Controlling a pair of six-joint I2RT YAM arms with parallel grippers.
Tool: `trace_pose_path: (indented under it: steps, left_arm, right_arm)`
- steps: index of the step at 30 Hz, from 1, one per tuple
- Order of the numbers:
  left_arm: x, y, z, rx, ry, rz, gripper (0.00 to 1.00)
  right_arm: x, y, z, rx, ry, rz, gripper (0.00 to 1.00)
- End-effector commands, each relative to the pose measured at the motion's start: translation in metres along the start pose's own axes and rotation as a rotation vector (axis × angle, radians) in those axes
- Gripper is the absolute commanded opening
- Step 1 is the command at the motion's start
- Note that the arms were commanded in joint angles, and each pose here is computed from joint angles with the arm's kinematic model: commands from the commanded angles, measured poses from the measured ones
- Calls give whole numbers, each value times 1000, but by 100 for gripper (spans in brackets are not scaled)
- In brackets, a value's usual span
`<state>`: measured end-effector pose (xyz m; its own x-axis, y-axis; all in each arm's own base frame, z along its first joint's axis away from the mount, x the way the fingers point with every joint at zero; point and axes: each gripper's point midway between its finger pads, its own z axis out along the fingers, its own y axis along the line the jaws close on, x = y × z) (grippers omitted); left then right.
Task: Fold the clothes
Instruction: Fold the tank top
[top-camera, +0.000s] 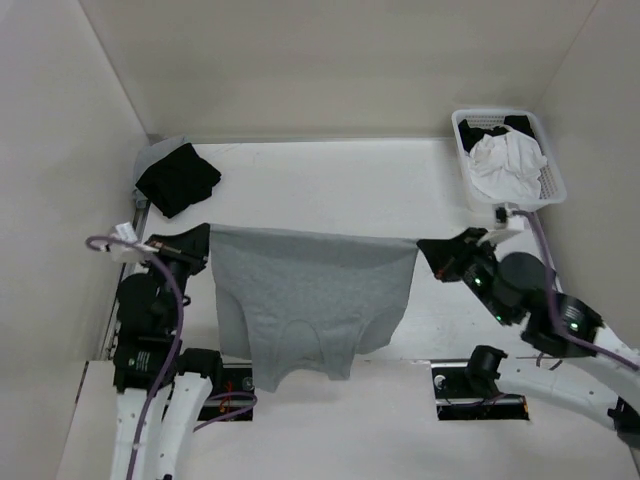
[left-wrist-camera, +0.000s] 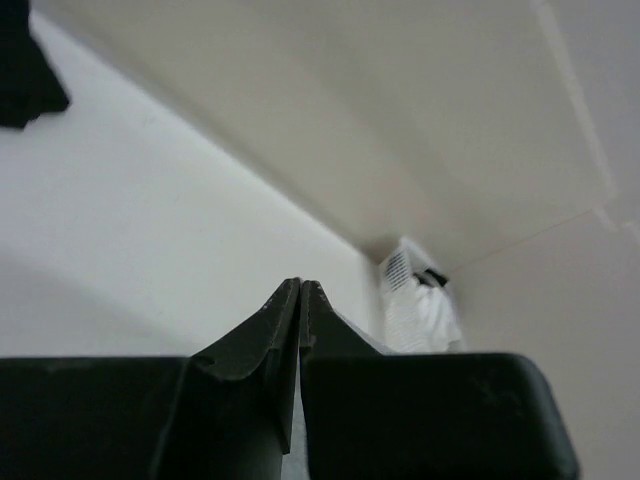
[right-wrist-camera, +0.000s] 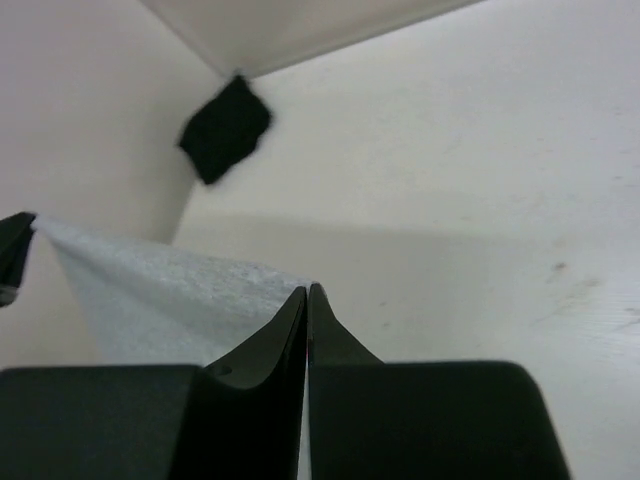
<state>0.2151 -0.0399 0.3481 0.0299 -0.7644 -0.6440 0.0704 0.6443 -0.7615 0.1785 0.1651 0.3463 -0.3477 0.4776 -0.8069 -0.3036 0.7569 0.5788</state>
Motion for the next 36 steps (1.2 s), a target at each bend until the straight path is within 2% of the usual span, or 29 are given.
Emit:
trace_pose_path:
  steps: [1,7,13,17,22,30,36]
  left_arm:
    - [50,57,36,-169,131,31,0]
    - [98,122,108,-319,183,23,0]
    - [129,150,210,-385,208,21,0]
    - [139,159,259,-402,244,16,0]
    - [139,160,254,-379,241,-20,0]
    - [139,163,199,-341,217,-103,0]
    - [129,159,154,-301,202,-117,0]
  right_arm:
    - [36,-34,48,75,110,-83,3]
    - [70,-106,154,143,212,56,2]
    - [80,-169,266,268,286,89,2]
    - [70,-194,310,306,296,105,1]
    - [56,-195,308,308,266,107,1]
    - [73,-192,249,305,216,148,1]
    - [101,-178,202,297,220,115,1]
